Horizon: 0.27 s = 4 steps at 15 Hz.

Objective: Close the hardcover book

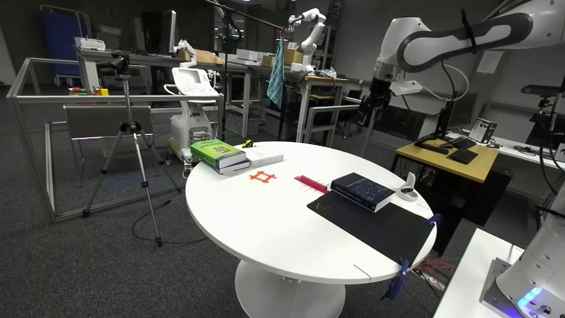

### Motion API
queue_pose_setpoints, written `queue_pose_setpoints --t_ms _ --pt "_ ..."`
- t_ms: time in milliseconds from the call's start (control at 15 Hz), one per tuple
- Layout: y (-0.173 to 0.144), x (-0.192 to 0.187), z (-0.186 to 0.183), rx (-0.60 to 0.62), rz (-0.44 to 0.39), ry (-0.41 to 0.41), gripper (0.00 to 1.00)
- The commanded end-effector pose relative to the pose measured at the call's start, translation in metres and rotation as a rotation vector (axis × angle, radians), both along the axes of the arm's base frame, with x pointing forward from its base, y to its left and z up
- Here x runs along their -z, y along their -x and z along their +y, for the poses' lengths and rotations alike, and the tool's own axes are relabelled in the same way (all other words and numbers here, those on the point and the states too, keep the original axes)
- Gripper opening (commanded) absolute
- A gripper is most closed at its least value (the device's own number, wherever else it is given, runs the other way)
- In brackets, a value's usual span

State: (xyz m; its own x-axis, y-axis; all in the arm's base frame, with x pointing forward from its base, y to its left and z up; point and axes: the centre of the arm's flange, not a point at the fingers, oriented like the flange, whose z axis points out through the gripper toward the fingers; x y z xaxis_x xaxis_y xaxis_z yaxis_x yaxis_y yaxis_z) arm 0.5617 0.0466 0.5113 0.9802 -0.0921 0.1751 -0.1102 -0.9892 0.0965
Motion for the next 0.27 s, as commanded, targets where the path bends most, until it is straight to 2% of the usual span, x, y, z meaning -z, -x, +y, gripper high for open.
queue_pose_setpoints --t_ms 0,200 --pt "-0.0004 0.0011 -0.0008 0.001 0.002 0.000 1.00" --pt "-0.0005 0.0006 -0.0006 0.001 0.001 0.000 1.00"
